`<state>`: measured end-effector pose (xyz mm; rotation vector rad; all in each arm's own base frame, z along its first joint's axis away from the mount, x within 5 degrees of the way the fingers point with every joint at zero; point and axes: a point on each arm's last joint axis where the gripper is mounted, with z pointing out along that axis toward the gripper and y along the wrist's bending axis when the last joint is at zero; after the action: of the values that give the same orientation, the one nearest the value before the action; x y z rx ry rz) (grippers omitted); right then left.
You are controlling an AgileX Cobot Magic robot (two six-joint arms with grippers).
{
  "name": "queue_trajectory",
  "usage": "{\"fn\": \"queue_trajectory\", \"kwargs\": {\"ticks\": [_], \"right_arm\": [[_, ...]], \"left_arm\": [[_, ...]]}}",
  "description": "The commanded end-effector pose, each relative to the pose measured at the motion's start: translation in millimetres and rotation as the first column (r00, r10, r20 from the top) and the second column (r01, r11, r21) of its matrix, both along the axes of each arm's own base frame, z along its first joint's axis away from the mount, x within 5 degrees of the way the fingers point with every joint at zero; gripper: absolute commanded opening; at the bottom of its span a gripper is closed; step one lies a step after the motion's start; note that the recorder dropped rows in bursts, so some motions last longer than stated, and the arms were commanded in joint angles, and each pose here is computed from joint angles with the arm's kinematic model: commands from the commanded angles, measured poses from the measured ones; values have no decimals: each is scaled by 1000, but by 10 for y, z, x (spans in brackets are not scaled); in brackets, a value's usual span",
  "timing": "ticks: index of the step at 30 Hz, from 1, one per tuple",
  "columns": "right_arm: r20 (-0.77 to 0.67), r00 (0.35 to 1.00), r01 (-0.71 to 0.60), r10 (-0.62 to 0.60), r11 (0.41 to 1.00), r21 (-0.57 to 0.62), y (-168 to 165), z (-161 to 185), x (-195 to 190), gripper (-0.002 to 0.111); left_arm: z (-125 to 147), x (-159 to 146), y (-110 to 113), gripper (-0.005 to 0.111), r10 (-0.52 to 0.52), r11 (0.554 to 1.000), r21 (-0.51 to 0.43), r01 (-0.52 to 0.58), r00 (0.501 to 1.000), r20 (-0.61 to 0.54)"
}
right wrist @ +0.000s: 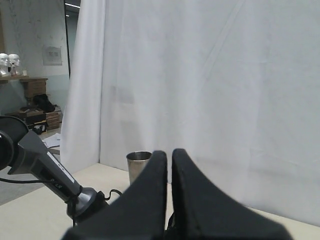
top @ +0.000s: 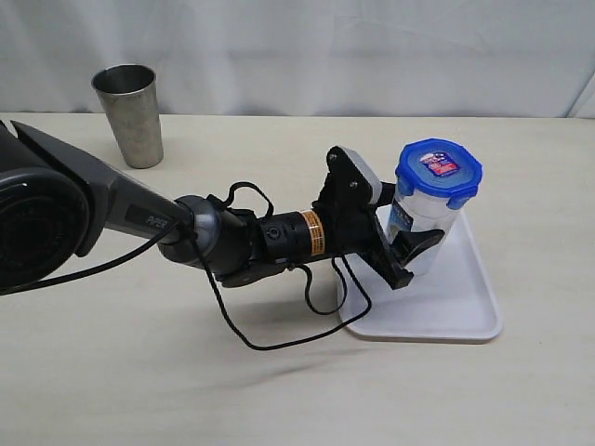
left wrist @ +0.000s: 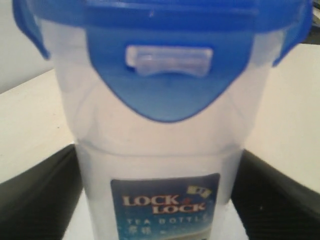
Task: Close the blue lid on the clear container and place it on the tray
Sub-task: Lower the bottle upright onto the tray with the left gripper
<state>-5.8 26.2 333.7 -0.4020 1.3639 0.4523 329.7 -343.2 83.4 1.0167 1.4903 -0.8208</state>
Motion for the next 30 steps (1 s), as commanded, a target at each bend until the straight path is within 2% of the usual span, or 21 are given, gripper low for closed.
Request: {"fn": "queue_trajectory", "kwargs": {"ticks": [1, 10, 18, 22, 30], "right_arm": [[-4, 1000, 0, 0, 1000, -3, 0, -16, -2, 4], [-4, 1000, 0, 0, 1000, -3, 0, -16, -2, 4], [-9, 1000, 9, -9, 1000, -3, -7, -20, 3, 4], [-9, 1000, 9, -9, 1000, -3, -7, -20, 3, 4], [-9, 1000, 9, -9, 1000, -3, -7, -20, 3, 4]], "left_arm": [[27, 77, 25, 92, 83, 996, -42, -85, 996, -38], [17, 46, 15, 94, 34, 999, -18, -35, 999, -14], [31, 47, 19, 94, 38, 999, 11, -38, 999, -38], [98, 14, 11, 94, -6, 998, 62, 7, 1000, -16], [140, 22, 27, 94, 8, 993, 117, -4, 999, -32]]}}
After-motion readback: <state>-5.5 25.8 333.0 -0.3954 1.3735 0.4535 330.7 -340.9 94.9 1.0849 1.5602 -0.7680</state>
